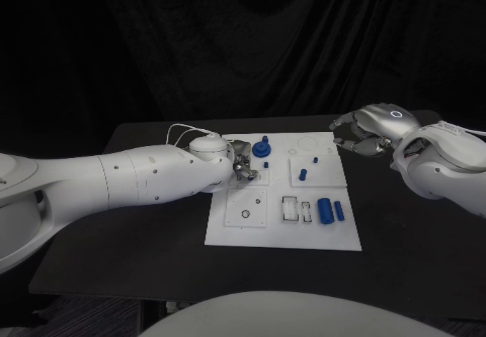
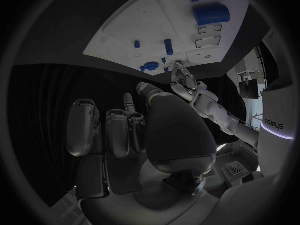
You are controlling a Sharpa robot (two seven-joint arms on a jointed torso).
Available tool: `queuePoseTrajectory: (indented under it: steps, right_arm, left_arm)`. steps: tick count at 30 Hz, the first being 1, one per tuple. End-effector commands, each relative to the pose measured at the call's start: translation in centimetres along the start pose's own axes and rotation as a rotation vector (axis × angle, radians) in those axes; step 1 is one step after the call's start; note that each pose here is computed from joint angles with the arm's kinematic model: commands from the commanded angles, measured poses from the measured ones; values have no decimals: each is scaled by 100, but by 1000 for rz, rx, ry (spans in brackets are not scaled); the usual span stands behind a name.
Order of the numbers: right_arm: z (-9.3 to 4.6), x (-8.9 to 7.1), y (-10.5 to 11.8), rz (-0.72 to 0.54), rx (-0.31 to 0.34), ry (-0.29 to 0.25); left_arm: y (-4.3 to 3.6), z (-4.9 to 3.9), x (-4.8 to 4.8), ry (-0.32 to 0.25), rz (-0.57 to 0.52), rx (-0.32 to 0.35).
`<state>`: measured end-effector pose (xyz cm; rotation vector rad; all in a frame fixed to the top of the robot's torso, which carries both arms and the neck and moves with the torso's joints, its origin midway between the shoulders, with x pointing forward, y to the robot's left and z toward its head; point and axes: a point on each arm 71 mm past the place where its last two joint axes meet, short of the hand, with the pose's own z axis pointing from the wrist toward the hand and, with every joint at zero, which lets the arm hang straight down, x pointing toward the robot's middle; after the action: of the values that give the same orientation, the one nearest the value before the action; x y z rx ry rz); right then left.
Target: Assemble the parts on the task board
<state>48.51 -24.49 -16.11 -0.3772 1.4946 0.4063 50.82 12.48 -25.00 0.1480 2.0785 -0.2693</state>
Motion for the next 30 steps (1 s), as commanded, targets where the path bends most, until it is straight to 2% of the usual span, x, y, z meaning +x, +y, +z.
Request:
queuePoseTrajectory:
  steps: [1, 19, 30]
  right_arm:
    - [-5, 15, -17, -2, 24, 9]
    - [-10, 20, -21, -3, 27, 15]
    - [-23, 20, -34, -3, 32, 17]
  left_arm:
    - [-12, 6, 21, -3, -3, 9]
    - [-12, 10, 46, 0, -5, 18]
    - [45, 3, 42, -9, -12, 3]
